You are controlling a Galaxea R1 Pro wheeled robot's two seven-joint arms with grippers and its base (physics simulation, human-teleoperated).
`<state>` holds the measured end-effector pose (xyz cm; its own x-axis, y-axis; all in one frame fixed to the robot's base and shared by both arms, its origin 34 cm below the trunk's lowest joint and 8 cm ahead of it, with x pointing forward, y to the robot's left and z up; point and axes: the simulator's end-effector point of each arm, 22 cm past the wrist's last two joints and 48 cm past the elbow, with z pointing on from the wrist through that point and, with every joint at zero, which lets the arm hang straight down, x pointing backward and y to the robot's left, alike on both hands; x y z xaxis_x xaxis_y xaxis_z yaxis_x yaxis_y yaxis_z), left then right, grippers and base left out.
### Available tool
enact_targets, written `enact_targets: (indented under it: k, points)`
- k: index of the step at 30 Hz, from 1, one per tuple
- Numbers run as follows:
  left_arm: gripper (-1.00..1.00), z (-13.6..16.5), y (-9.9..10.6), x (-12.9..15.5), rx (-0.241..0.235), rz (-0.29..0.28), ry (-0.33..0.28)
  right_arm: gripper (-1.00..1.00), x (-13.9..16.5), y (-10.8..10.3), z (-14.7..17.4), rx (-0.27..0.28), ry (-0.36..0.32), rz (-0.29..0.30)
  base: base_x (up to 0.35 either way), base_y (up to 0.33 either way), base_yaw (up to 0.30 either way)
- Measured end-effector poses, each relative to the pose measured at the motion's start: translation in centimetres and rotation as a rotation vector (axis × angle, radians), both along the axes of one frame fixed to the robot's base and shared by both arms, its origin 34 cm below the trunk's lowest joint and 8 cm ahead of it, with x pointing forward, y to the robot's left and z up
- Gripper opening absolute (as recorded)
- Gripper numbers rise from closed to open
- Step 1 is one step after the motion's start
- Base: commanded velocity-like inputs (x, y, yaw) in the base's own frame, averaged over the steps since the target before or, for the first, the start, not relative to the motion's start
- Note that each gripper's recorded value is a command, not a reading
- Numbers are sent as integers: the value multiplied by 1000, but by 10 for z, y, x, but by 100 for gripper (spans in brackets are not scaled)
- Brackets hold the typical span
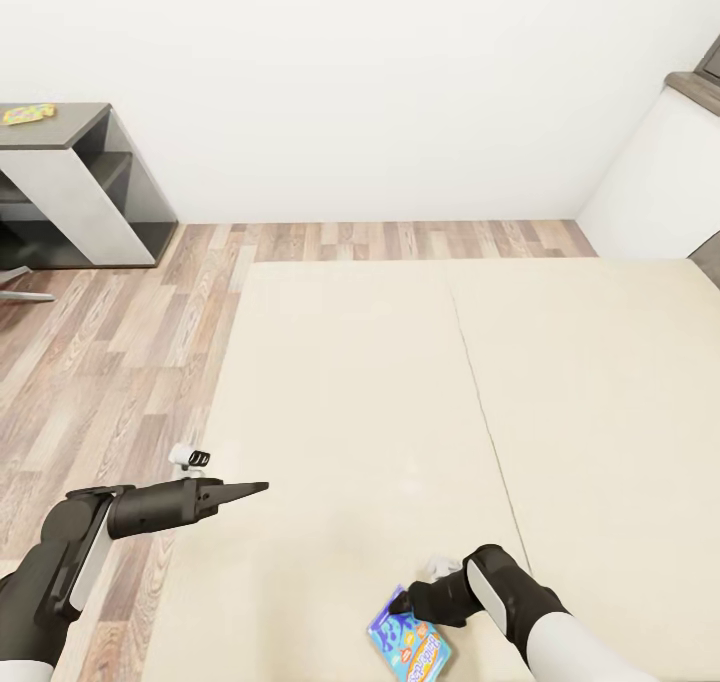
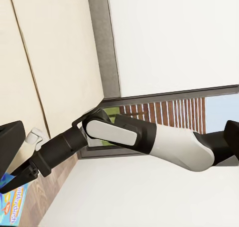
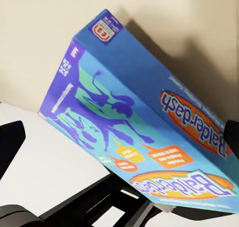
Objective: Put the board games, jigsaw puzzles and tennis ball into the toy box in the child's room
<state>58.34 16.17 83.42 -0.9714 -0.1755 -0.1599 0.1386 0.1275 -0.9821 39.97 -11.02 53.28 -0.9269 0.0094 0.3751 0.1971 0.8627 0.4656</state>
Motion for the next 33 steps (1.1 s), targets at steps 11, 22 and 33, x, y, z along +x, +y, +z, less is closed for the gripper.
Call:
enact_targets:
  k: [11, 22, 33]
  points:
    - [100, 0, 0, 0, -1, 0, 0, 100, -5, -8, -2, -12, 6, 2, 0, 0, 0]
    - [100, 0, 0, 0, 0, 0, 1, 100, -8, -10, -3, -15, 10, 1, 0, 0, 0]
    - [100, 0, 0, 0, 0, 1, 0, 100, -9, -11, -3, -16, 10, 1, 0, 0, 0]
